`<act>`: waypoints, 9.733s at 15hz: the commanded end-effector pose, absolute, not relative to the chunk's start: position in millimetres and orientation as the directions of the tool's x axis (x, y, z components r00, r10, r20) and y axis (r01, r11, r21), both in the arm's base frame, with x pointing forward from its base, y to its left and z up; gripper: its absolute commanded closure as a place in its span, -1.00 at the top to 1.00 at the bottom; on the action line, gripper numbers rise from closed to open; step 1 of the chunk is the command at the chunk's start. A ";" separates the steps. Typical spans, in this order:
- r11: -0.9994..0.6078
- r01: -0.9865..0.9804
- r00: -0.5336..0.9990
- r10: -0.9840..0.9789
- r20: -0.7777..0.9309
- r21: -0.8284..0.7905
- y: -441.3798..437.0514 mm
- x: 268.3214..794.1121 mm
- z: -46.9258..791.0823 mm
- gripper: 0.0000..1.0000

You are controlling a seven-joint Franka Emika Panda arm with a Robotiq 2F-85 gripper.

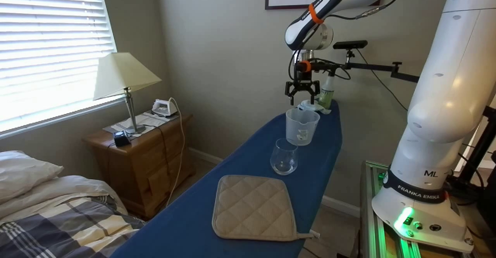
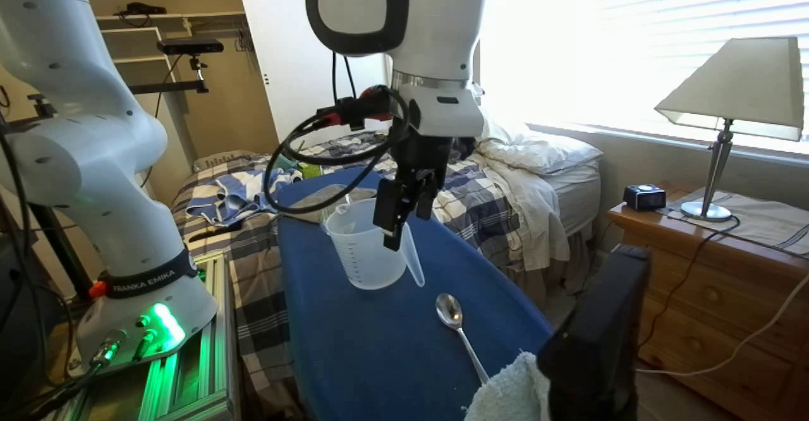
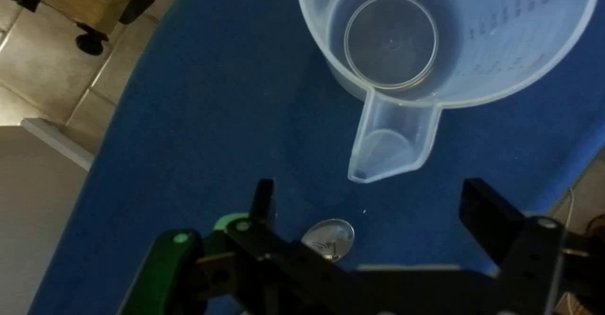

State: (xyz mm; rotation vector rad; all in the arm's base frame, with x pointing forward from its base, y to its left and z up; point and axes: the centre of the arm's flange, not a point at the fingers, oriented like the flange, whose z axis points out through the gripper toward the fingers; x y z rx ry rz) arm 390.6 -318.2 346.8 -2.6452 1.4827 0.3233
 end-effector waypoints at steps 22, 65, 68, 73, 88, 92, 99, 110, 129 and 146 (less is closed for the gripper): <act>-0.331 -0.943 0.301 -0.865 -0.402 0.005 -337.7 416.1 303.8 0.61; -0.322 -0.947 0.282 -0.844 -0.457 0.009 -336.0 422.2 314.1 0.41; -0.323 -0.946 0.280 -0.842 -0.462 0.015 -335.6 421.1 310.7 0.78; -0.322 -0.946 0.277 -0.840 -0.466 0.020 -334.7 420.4 307.3 0.12; -0.312 -0.950 0.269 -0.844 -0.464 0.018 -331.0 418.1 310.6 -0.85; -0.327 -0.945 0.292 -0.836 -0.464 -0.005 -318.6 419.3 323.5 -0.85; -0.384 -0.923 0.355 -0.807 -0.471 -0.038 -290.0 425.8 346.0 -0.85; -0.394 -0.919 0.354 -0.819 -0.451 -0.004 -301.4 431.2 328.8 -0.85; -0.661 -0.744 0.668 -0.734 -0.125 -0.095 -165.2 433.6 406.3 -0.85; -0.647 -0.744 0.649 -0.759 0.047 -0.168 -142.2 448.1 418.1 -0.85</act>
